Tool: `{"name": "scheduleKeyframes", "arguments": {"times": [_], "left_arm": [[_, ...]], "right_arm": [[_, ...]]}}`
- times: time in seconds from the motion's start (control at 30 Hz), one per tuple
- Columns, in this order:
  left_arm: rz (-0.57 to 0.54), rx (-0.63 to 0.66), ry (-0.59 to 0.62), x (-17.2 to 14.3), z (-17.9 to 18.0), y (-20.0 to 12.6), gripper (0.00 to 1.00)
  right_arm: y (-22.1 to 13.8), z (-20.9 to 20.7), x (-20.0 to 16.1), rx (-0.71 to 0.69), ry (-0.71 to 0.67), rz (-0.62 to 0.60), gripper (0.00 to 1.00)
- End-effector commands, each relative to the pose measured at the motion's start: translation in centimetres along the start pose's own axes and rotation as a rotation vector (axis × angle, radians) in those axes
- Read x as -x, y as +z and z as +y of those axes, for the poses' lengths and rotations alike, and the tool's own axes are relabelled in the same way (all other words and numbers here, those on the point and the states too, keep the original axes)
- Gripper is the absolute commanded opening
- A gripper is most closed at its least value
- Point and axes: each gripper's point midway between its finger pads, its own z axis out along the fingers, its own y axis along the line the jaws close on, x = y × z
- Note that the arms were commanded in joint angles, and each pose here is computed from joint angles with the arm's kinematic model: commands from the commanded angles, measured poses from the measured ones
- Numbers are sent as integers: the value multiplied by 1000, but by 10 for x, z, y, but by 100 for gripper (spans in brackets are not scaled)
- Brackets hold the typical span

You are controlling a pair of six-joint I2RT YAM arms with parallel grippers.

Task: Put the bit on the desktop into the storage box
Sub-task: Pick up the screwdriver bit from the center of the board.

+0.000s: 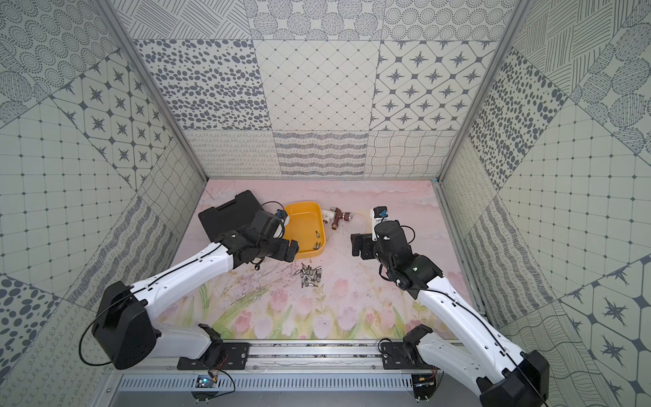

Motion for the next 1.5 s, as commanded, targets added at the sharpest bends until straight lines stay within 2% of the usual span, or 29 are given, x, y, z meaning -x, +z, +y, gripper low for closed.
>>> {"name": "scheduleKeyframes", "arguments": {"times": [0.0, 0.2, 0.5, 0.83, 1.47], "left_arm": [[-56, -18, 64, -10, -1, -14, 99], [-96, -64, 110, -23, -12, -23, 97], [-26, -35, 109, -55, -17, -1, 90], [77, -17, 119, -76, -20, 38, 68], [206, 34, 139, -89, -22, 75, 46]], "right_arm": [[4, 5, 8, 27, 27, -29, 97], [7, 7, 7, 31, 29, -21, 96], [7, 7, 6, 32, 31, -21, 96], [6, 6, 6, 28, 32, -24, 96], [5, 4, 7, 21, 30, -29, 97]]}}
